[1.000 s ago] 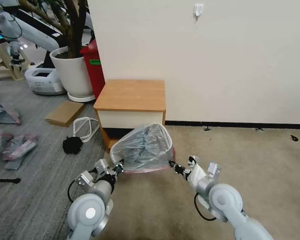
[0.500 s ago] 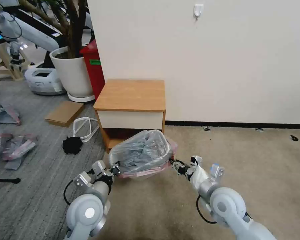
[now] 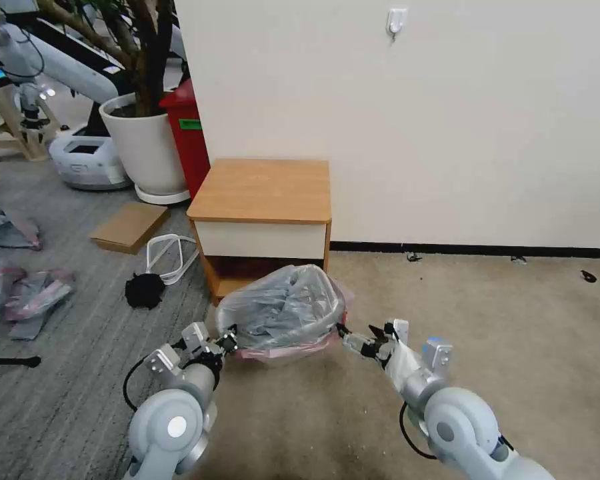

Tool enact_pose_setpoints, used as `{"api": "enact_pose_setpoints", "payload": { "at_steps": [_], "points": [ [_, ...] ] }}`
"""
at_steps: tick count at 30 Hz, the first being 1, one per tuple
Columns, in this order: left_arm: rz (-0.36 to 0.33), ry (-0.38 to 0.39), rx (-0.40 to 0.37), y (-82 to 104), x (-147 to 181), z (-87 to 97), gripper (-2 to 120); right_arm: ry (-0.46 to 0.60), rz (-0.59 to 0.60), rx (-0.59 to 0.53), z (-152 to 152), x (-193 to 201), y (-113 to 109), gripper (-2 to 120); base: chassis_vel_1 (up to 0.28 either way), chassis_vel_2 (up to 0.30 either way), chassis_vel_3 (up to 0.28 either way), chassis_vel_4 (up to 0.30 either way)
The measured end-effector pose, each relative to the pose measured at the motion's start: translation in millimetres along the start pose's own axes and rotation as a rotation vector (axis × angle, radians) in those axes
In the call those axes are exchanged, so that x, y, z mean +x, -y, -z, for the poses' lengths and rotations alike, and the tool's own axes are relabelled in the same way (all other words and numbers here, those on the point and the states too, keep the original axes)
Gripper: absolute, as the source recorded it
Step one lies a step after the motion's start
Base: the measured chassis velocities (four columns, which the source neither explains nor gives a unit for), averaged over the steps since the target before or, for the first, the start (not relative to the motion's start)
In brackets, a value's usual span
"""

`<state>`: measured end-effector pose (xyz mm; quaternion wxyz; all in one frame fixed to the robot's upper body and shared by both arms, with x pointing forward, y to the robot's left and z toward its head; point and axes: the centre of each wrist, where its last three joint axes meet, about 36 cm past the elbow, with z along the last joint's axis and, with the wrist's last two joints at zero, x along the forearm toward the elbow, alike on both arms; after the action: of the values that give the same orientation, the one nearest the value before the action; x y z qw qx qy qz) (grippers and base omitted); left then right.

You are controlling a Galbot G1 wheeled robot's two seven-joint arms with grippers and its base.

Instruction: Pick up the garbage bag from the table and place it over the trash can.

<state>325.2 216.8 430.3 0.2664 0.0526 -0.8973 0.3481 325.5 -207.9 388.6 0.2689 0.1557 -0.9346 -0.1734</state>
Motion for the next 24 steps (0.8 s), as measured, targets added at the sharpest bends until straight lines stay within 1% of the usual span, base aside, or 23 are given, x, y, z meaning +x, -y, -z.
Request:
{"api": "enact_pose_setpoints", "payload": {
  "at_steps": [1,8,11,13,16,17,19,21,23,24],
  "points": [
    [0.002,0.006,0.004,0.3,-1,0.3,6,0.004,0.005,-0.001,1,1,-2,109,0.000,0.000,0.000,0.000],
    [0.009,0.016,0.005,-0.6,-6,1.0,6,0.022,0.022,-0.004,8,9,-8,111,0.000,0.000,0.000,0.000],
    [0.015,0.017,-0.001,-2.1,-9,1.3,6,0.034,0.049,-0.012,14,22,-15,109,0.000,0.000,0.000,0.000],
    [0.017,0.016,-0.003,-2.6,-9,1.2,6,0.037,0.052,-0.012,16,25,-16,108,0.000,0.000,0.000,0.000],
    [0.019,-0.004,-0.031,-8.7,-5,-0.9,6,0.058,0.064,-0.006,29,37,-15,100,0.000,0.000,0.000,0.000],
    [0.019,-0.004,-0.031,-8.7,-5,-0.9,6,0.058,0.064,-0.006,29,37,-15,100,0.000,0.000,0.000,0.000],
    [-0.006,-0.012,-0.058,-12.4,1,-0.9,6,0.072,0.082,0.006,41,44,-12,97,0.000,0.000,0.000,0.000],
    [-0.015,-0.015,-0.068,-13.8,3,-0.9,6,0.076,0.090,0.009,45,46,-11,97,0.000,0.000,0.000,0.000],
    [-0.055,-0.025,-0.109,-19.4,11,1.1,6,0.078,0.137,0.017,61,50,-7,98,0.000,0.000,0.000,0.000],
    [-0.061,-0.026,-0.118,-20.3,12,1.9,6,0.070,0.148,0.011,65,51,-6,98,0.000,0.000,0.000,0.000]
  ]
}}
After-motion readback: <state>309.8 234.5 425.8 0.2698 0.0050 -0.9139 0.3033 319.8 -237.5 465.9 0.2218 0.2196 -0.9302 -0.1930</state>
